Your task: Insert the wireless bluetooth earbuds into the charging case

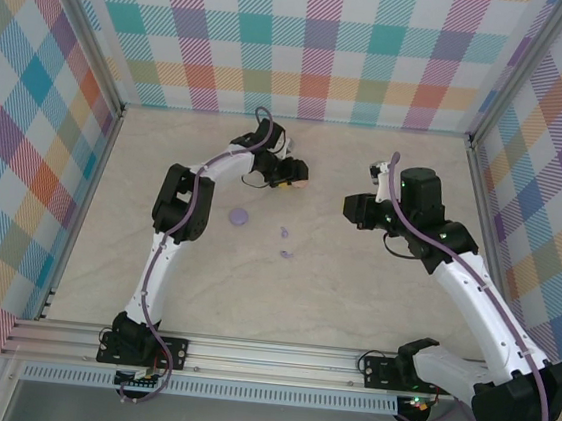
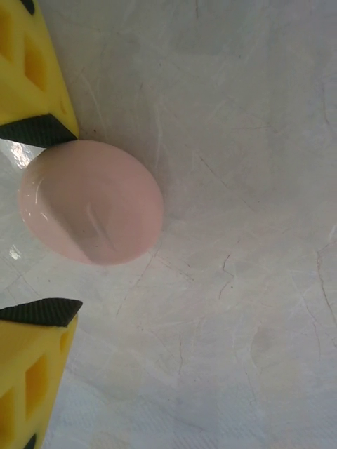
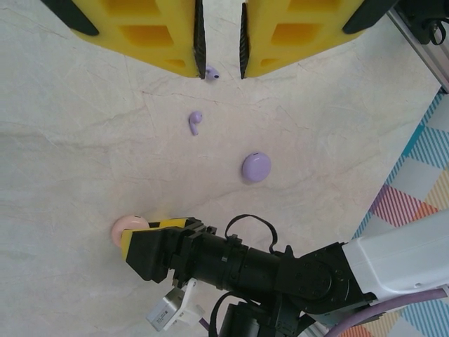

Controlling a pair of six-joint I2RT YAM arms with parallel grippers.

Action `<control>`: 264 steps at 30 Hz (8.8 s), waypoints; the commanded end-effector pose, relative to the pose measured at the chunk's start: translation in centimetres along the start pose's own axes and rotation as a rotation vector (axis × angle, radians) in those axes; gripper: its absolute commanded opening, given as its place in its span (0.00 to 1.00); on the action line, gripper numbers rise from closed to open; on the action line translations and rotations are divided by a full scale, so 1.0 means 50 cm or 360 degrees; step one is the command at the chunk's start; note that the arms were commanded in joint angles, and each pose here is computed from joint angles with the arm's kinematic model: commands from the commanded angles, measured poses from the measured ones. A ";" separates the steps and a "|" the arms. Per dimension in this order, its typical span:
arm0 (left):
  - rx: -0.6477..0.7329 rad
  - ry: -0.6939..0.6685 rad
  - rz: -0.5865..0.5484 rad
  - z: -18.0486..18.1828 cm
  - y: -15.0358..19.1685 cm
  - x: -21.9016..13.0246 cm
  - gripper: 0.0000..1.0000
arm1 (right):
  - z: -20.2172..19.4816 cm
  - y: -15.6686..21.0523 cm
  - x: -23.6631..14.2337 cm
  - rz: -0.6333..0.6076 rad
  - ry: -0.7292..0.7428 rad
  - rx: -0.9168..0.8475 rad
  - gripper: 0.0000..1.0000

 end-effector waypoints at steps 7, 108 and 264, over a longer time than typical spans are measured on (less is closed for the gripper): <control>0.0138 -0.0299 -0.0091 -0.010 -0.022 -0.119 0.68 | -0.008 0.015 0.009 0.0034 0.0010 0.0020 0.26; 0.0619 -0.0494 0.0275 -0.056 0.190 -0.051 0.62 | -0.142 0.084 0.172 0.0430 0.0194 0.0351 0.35; 0.0710 0.1103 -0.0277 -0.274 0.239 -0.398 0.31 | -0.051 -0.043 0.151 0.0162 -0.1040 0.0200 0.56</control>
Point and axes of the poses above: each hand's point on the last joint's axis, 136 mm out from that joint toward the fingers, its own x axis out along the fingers, its own z axis along the line the jaws close on, y = z × x, the point moved 7 cm from there along -x, back along the fingers, and after that the axes turned 1 degree about -x, right-handed, at the moved point
